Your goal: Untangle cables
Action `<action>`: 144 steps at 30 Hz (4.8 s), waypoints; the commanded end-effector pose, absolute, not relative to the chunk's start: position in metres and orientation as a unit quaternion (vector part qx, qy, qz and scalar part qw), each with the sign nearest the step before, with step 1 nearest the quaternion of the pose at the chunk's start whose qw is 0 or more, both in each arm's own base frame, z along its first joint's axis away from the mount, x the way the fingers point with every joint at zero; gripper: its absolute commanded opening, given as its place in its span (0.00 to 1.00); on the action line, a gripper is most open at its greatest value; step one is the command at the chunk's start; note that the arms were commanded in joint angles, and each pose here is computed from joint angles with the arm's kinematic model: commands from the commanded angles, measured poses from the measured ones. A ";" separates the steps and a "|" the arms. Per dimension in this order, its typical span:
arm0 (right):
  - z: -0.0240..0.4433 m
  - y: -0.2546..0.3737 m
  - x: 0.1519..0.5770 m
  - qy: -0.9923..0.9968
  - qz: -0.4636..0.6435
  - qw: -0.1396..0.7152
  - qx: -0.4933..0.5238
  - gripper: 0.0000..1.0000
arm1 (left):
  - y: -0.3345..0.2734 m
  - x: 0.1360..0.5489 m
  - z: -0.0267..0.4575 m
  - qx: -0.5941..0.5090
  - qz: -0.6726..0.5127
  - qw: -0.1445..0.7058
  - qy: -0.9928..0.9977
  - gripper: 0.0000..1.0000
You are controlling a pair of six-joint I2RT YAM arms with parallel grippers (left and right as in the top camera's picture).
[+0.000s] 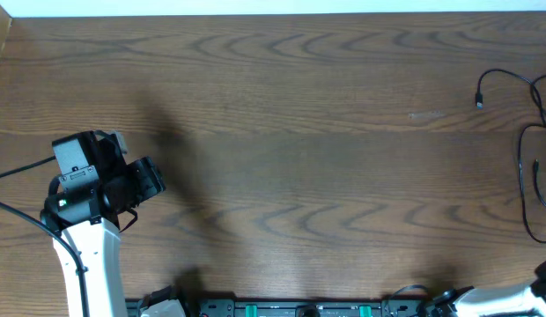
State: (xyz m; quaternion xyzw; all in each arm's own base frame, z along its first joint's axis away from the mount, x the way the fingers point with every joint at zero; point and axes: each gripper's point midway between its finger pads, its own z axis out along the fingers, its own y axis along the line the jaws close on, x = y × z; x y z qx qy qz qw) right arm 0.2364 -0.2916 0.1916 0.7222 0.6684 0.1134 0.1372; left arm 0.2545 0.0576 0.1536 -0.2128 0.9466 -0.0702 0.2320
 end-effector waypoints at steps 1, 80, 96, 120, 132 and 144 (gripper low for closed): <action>0.234 -0.239 0.310 0.808 0.238 0.249 0.477 0.99 | 0.051 0.257 0.155 -0.201 -0.086 0.233 0.948 0.66; 0.087 -0.181 0.521 0.965 -0.108 0.132 0.197 0.89 | 0.044 0.248 0.151 -0.202 -0.100 0.210 0.951 0.66; 0.000 -0.183 0.515 0.967 -0.102 0.069 0.224 0.92 | 0.044 0.248 0.151 -0.202 -0.100 0.210 0.951 0.66; -0.006 -0.246 0.444 0.925 -0.135 -0.018 0.356 0.01 | 0.044 0.248 0.151 -0.201 -0.100 0.211 0.952 0.66; -0.007 -0.349 0.319 0.831 -0.062 -0.093 0.545 0.01 | 0.044 0.248 0.151 -0.201 -0.100 0.211 0.952 0.66; 0.007 -0.322 0.351 0.853 0.227 0.006 0.469 0.43 | 0.044 0.248 0.151 -0.201 -0.100 0.211 0.951 0.66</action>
